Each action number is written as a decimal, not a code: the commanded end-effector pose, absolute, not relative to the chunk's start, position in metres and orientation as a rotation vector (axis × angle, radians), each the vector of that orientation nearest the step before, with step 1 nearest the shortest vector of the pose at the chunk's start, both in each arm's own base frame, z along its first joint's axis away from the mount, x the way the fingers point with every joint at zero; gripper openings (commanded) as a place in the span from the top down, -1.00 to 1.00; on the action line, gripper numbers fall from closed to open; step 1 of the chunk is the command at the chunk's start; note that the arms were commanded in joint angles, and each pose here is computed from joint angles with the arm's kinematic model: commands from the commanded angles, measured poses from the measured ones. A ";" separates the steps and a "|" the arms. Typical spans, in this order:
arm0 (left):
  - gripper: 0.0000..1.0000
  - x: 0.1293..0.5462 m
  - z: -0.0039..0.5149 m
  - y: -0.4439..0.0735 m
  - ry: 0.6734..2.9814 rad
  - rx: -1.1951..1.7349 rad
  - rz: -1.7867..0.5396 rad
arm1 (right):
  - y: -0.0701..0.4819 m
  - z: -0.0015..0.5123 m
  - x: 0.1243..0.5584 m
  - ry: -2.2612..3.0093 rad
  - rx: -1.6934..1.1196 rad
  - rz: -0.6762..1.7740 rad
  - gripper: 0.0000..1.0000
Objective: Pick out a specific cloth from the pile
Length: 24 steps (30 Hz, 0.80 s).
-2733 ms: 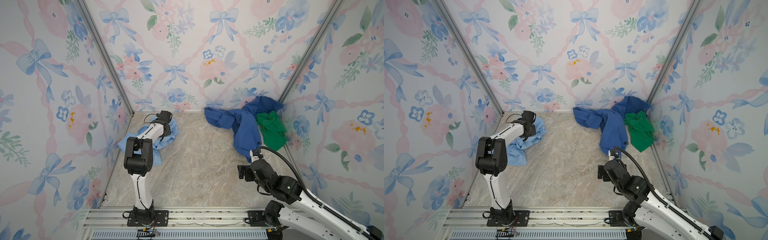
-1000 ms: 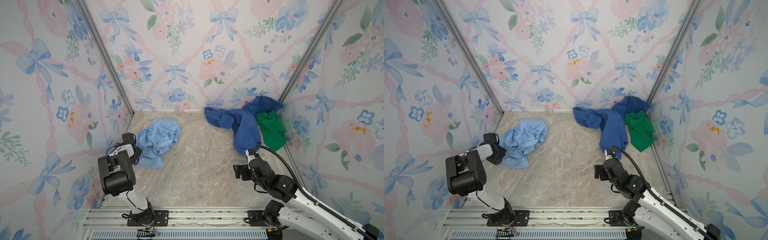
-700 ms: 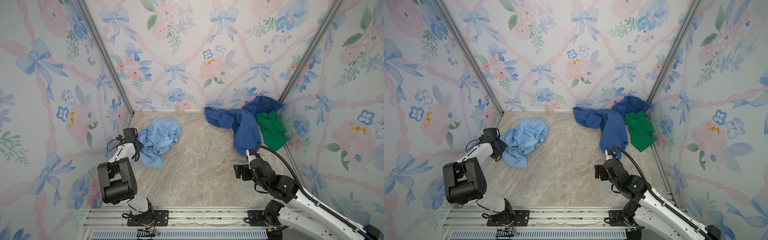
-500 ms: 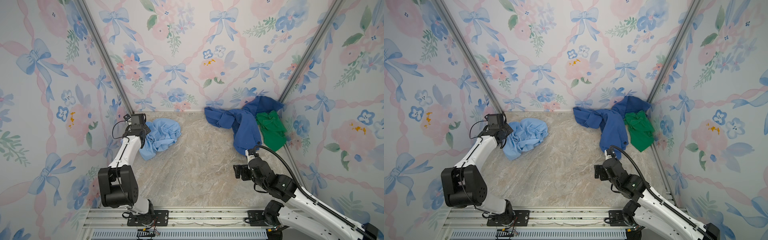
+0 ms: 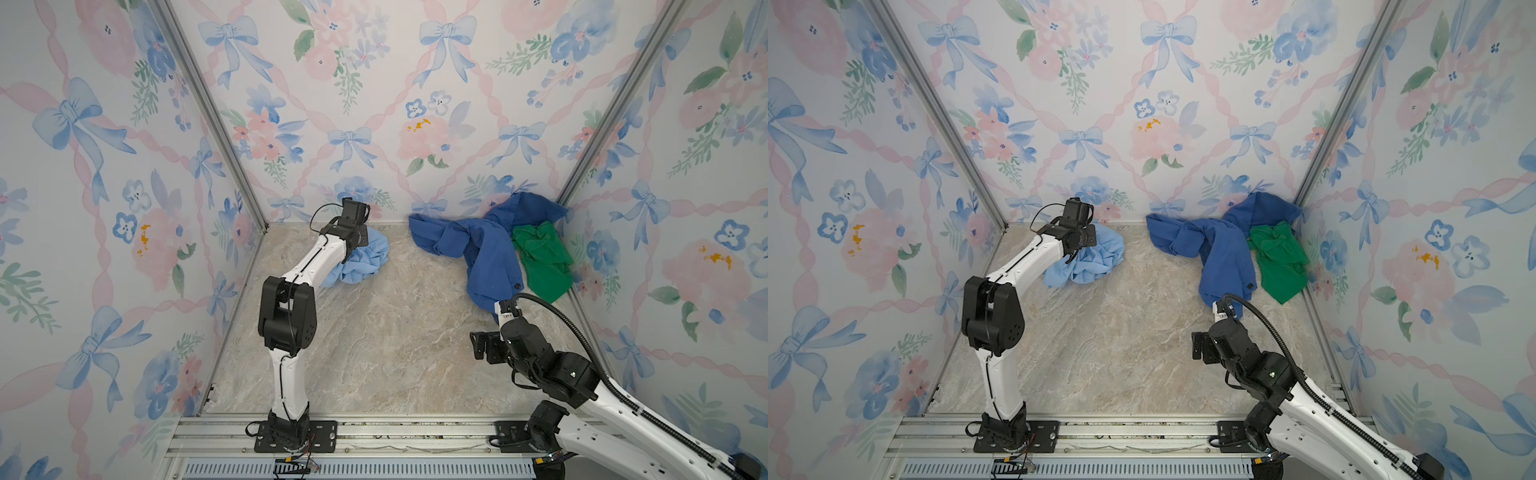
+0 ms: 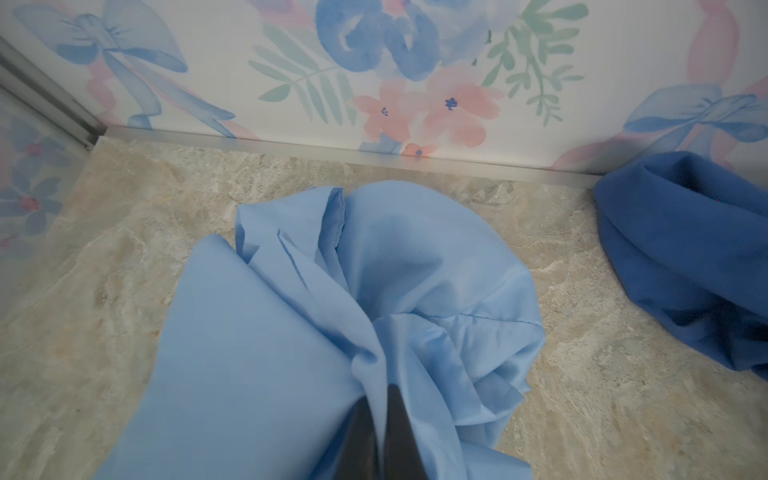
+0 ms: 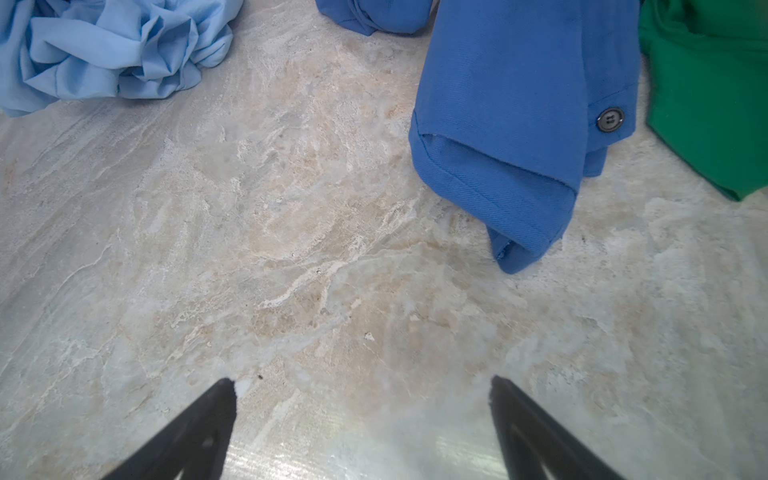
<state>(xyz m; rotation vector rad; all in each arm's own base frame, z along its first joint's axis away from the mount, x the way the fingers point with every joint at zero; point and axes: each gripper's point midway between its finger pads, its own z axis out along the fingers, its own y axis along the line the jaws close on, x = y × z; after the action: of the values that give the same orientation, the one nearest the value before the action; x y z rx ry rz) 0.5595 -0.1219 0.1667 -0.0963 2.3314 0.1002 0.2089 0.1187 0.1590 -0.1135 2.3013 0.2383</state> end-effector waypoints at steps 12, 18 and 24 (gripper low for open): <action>0.67 0.539 0.005 -0.103 2.650 0.322 0.665 | 0.105 0.166 0.203 2.298 -0.077 0.205 -0.94; 1.00 0.527 0.047 -0.059 2.614 -0.029 0.625 | 0.107 0.165 0.203 2.299 -0.062 0.225 -0.94; 1.00 0.483 0.064 0.056 2.633 -0.402 0.695 | 0.110 0.168 0.204 2.288 -0.069 0.237 -0.94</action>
<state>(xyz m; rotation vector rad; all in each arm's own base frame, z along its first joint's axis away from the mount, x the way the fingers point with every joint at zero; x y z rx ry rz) 0.5106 -0.0040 0.0487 -0.1718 2.6349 0.6197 0.2026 0.1094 0.1589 -0.0837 2.3094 0.2259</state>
